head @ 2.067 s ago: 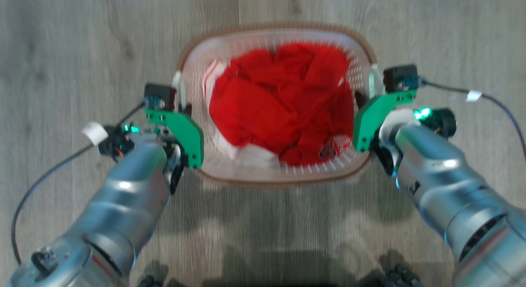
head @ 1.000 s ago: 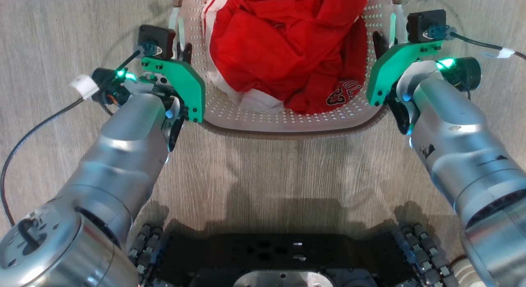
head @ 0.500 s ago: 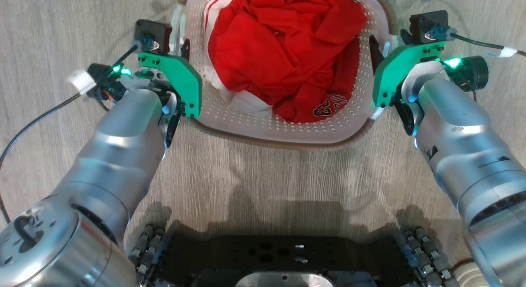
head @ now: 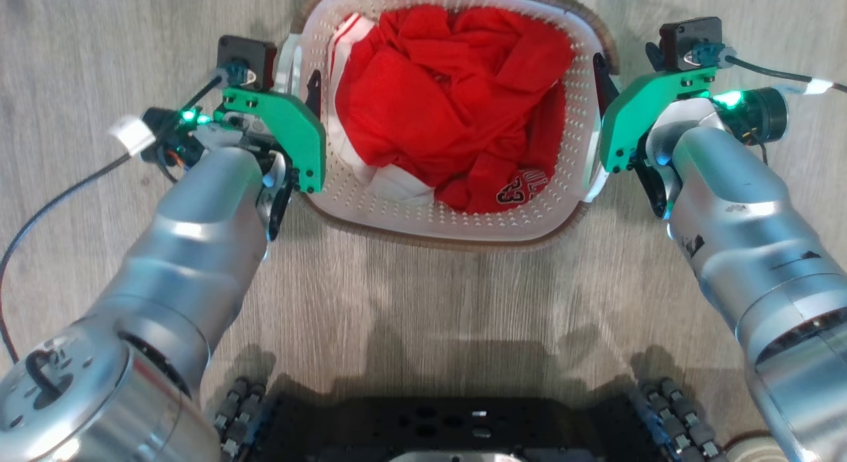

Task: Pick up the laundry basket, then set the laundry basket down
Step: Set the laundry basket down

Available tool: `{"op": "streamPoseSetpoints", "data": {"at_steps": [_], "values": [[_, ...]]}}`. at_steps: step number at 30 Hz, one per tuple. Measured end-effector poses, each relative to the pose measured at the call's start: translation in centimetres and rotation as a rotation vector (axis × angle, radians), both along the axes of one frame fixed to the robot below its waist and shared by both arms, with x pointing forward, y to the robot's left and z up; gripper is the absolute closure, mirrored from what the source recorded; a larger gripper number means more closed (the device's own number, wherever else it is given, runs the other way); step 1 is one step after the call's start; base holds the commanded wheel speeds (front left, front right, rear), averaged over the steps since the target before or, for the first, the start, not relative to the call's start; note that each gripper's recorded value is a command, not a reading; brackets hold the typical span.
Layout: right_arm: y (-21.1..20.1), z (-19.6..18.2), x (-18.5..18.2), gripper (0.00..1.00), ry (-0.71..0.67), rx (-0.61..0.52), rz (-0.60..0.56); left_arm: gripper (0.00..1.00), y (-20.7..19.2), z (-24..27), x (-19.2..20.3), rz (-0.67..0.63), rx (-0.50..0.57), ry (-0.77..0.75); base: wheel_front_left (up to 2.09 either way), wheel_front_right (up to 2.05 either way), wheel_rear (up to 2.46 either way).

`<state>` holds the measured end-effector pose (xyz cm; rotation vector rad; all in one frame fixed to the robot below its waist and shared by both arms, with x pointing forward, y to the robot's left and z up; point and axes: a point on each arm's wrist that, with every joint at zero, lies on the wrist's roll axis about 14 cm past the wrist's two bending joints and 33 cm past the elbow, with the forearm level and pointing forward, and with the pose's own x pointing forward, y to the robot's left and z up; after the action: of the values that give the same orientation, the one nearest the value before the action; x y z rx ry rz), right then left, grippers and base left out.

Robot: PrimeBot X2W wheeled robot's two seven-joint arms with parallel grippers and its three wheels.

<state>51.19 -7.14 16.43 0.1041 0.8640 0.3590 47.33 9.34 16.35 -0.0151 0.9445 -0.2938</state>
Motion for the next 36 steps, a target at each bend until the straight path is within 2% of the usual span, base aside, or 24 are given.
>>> {"op": "streamPoseSetpoints", "data": {"at_steps": [6, 13, 25, 36], "values": [[-0.1, 3.5, 1.7, 0.00, -0.085, 0.006, -0.005, 0.00, -0.2, 2.1, 0.1, 0.015, -0.006, -0.042, 0.00, 0.00, 0.00], [0.2, 8.6, 3.6, 0.00, -0.215, 0.045, -0.024, 0.00, -0.3, 7.1, 3.2, 0.050, -0.040, -0.200, 0.00, 0.00, 0.00], [-0.7, 17.1, 1.3, 0.00, -0.415, 0.081, -0.067, 0.00, -0.2, 15.5, 1.1, 0.109, -0.100, -0.421, 0.00, 0.00, 0.00], [-1.6, 24.1, -2.7, 0.00, -0.577, 0.125, -0.114, 0.00, 1.5, 23.1, -2.2, 0.168, -0.111, -0.641, 0.00, 0.00, 0.00]]}}
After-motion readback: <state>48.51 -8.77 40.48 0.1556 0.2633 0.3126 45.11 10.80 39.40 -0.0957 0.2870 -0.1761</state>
